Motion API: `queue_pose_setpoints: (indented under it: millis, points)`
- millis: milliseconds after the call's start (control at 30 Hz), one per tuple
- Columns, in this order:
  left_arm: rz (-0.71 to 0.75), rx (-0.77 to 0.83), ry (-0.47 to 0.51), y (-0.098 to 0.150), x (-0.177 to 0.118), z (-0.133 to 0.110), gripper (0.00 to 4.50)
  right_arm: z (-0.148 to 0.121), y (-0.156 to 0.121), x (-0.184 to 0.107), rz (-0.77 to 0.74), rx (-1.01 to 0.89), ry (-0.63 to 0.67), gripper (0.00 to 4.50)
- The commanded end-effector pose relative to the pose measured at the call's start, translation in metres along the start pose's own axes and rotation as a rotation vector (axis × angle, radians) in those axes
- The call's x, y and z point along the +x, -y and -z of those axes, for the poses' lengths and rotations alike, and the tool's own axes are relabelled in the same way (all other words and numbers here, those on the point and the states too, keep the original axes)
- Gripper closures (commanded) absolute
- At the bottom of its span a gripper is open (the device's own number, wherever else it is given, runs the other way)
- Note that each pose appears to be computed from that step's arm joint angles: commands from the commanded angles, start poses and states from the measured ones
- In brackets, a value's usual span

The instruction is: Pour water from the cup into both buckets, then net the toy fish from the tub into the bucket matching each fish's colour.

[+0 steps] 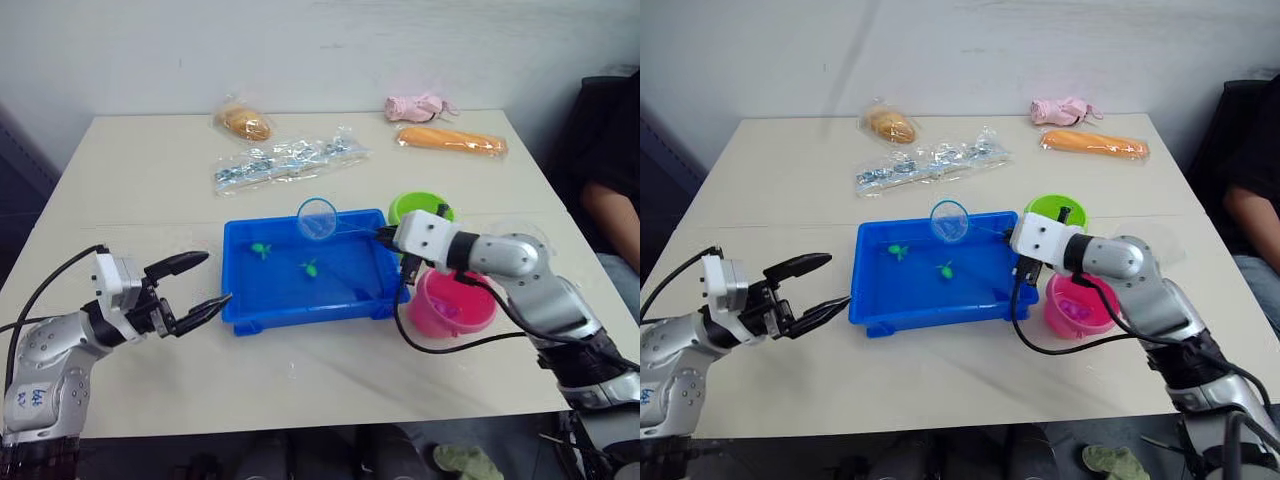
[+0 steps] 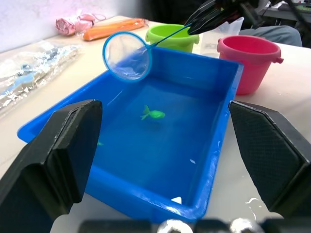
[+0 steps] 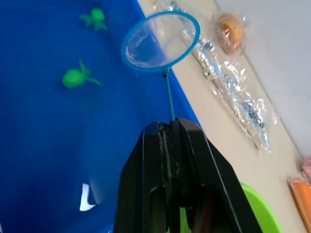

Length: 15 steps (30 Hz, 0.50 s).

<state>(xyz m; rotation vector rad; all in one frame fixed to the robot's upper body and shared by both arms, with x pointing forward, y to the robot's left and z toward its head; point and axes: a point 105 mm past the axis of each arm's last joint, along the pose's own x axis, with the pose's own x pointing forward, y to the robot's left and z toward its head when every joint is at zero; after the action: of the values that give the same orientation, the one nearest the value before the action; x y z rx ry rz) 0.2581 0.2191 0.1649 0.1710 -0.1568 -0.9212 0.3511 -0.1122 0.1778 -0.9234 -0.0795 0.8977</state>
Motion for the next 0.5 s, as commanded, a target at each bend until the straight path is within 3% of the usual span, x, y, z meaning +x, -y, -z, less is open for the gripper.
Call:
queue_pose_setpoints:
  millis: [33, 233, 500]
  points:
    - [-0.029, 0.06, 0.017, 0.001, -0.004, -0.013, 0.03, 0.002, 0.009, 0.005, 0.039, -0.079, -0.038, 4.5]
    - [-0.049, 0.066, 0.007, 0.003, -0.01, -0.013, 0.03, 0.015, 0.002, 0.016, -0.005, -0.119, -0.098, 4.5]
    - [-0.056, 0.049, -0.05, 0.004, -0.033, -0.003, 0.03, 0.007, -0.029, 0.022, -0.168, -0.013, -0.057, 4.5]
